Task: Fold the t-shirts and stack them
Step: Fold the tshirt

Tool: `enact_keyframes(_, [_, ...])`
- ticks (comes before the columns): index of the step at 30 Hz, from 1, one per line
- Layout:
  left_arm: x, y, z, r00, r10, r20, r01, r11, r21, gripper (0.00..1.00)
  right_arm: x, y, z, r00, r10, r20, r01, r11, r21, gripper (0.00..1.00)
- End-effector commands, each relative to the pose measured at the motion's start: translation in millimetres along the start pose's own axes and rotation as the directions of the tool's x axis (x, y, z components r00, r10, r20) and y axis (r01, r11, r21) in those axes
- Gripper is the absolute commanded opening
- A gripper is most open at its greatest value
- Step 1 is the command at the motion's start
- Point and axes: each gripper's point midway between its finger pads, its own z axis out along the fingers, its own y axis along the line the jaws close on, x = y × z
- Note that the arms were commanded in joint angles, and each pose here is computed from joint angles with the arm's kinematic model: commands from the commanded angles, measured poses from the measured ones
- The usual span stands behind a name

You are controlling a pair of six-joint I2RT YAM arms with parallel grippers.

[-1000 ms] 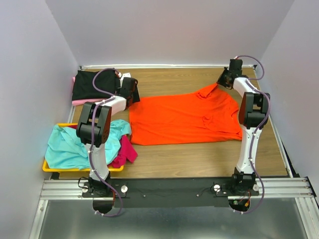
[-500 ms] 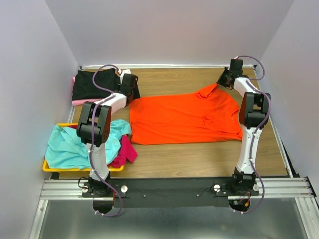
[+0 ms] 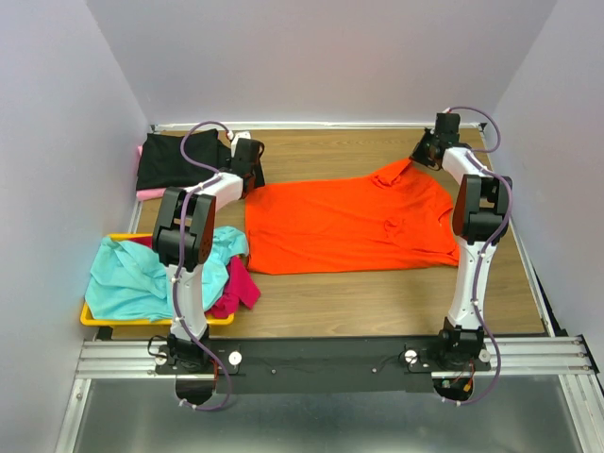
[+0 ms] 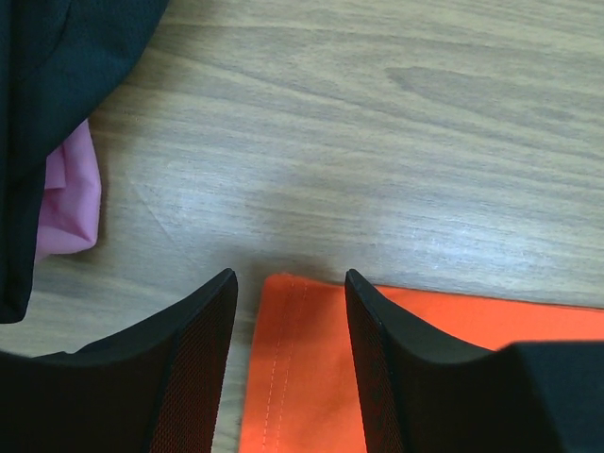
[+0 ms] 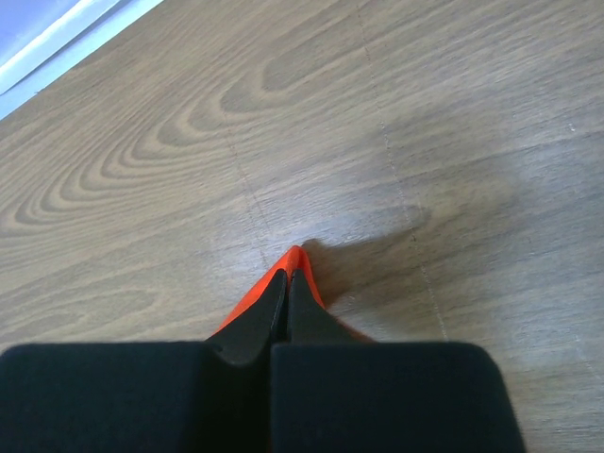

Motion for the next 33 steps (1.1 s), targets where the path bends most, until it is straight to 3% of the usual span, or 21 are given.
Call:
enact_keyframes(1, [3,-7,3,0.999,0.024,-0.029,-0.023,0.999,0.034,0.57,-15,9,-18,1.000,0.005,0.023,-0.004,1.000,-0.028,0.00])
enact_keyframes(6, [10,-8,8,0.997,0.033,-0.069,-0.031,0.999,0.031,0.49,-16,11,-20,1.000,0.009,0.022,-0.008,0.999,-0.036,0.01])
enact_keyframes(7, [11,-8,9,0.997,0.034,-0.069,-0.032,0.999,0.028,0.41,-16,12,-20,1.000,0.011,0.023,-0.010,0.999,-0.038,0.00])
enact_keyframes(8, [10,-6,8,0.997,0.032,-0.067,-0.031,0.999,0.022,0.40,-16,12,-20,1.000,0.011,0.022,-0.010,0.999,-0.040,0.01])
enact_keyframes(11, [11,-4,7,0.998,0.026,-0.059,-0.025,1.000,0.013,0.18,-17,11,-20,1.000,0.011,0.022,-0.011,0.999,-0.040,0.01])
enact_keyframes(12, [10,-4,6,0.998,0.025,-0.055,-0.024,1.000,0.013,0.16,-17,12,-21,1.000,0.013,0.024,-0.012,0.999,-0.041,0.01])
enact_keyframes(13, [10,-4,6,0.998,0.025,-0.053,-0.024,1.000,0.014,0.02,-17,12,-22,1.000,0.011,0.024,-0.010,0.999,-0.041,0.01])
enact_keyframes(14, [10,-3,5,0.998,0.027,-0.050,-0.026,1.000,0.013,0.00,-18,13,-23,1.000,0.011,0.026,-0.010,0.999,-0.043,0.01])
enact_keyframes(17, [9,-1,1,0.999,0.021,-0.036,-0.021,1.000,0.013,0.00,-21,18,-30,1.000,0.014,0.028,-0.013,0.998,-0.060,0.01])
enact_keyframes(25, [-21,3,-27,0.991,-0.046,0.123,0.042,0.999,0.035,0.00,-37,34,-70,0.998,0.024,0.064,-0.018,0.995,-0.097,0.00])
enact_keyframes(33, [-34,1,-51,0.977,-0.078,0.201,0.060,0.994,0.094,0.00,-24,29,-105,0.997,0.038,0.062,-0.034,0.997,-0.070,0.01])
